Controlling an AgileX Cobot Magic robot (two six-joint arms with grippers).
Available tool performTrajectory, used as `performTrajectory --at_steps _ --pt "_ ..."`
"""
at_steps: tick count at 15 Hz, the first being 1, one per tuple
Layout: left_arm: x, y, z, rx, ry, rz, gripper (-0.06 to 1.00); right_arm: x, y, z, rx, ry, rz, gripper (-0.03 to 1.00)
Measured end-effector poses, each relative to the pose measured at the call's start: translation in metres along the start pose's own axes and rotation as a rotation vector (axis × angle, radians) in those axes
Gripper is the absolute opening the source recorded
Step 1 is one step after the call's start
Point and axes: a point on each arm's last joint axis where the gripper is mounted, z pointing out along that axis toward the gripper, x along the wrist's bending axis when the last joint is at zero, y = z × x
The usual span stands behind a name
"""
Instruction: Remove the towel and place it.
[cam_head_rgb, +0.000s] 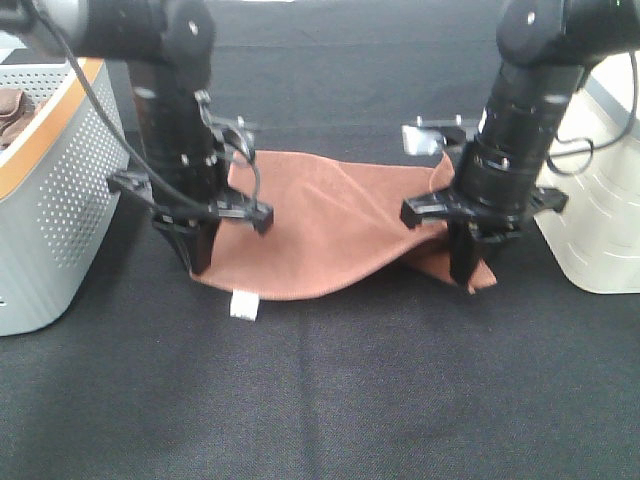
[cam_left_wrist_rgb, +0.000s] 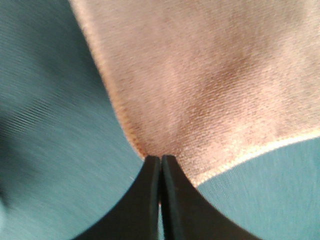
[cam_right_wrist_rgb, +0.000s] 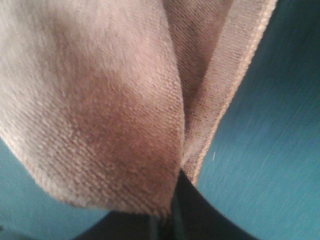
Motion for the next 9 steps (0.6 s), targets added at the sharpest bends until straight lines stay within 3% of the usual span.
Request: performTrajectory --at_steps 5,9 --pt "-0.004 -0.017 -0.007 0.014 0.016 0.022 0.0 -0.001 -0.01 0.008 0.06 0.004 0.017 0.0" --pt "0.0 -0.039 0.007 0.094 0.027 0.019 0.0 0.0 -0.015 0.008 0.113 0.012 0.037 0.16"
